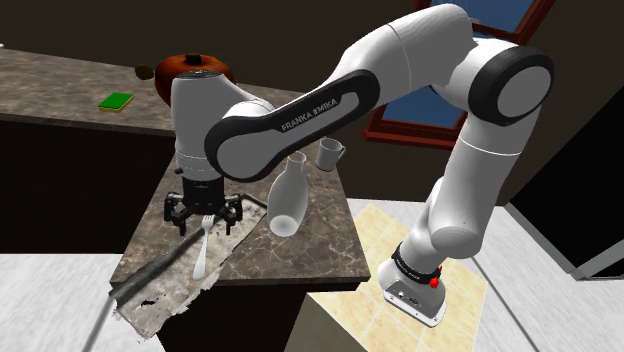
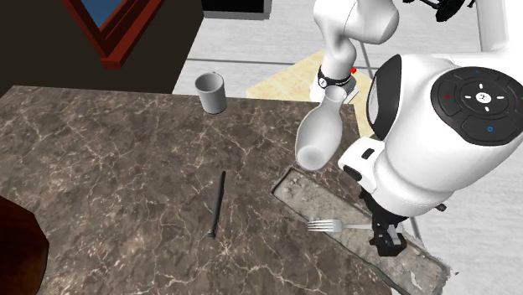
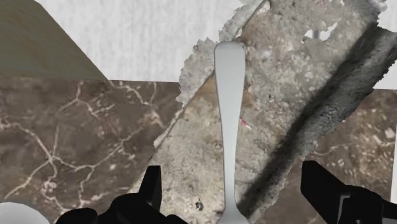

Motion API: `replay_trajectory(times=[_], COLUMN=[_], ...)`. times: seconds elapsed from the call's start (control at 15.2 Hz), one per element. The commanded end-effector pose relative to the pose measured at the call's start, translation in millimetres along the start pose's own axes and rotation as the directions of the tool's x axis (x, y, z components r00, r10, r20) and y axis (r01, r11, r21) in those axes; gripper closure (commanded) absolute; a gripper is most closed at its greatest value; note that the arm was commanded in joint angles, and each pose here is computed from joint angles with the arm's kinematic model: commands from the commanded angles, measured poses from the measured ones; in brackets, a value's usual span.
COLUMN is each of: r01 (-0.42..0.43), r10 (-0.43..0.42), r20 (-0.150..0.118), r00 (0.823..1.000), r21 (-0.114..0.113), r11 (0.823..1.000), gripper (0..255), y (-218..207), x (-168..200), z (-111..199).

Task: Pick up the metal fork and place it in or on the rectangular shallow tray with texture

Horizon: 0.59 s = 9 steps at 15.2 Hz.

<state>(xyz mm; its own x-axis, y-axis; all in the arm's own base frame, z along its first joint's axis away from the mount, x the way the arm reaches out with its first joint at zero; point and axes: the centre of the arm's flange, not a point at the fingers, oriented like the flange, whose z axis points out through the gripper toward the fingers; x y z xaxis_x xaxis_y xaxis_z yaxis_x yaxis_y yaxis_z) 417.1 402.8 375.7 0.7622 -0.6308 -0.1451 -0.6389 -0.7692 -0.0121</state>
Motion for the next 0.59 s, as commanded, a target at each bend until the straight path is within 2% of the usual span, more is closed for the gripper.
replay_trajectory(times=[0.0,0.07,0.53], r01=[0.0,0.0,0.0], r10=[0.0,0.0,0.0], r20=[0.0,0.0,0.0], r00=[1.0,1.0,1.0], r21=[0.0,0.0,0.0], r11=[1.0,1.0,1.0], gripper=[0,0,0], y=[-2.7,-2.7,-2.7], x=[0.8,0.8,0.8], z=[-24.8,-35.2,-35.2])
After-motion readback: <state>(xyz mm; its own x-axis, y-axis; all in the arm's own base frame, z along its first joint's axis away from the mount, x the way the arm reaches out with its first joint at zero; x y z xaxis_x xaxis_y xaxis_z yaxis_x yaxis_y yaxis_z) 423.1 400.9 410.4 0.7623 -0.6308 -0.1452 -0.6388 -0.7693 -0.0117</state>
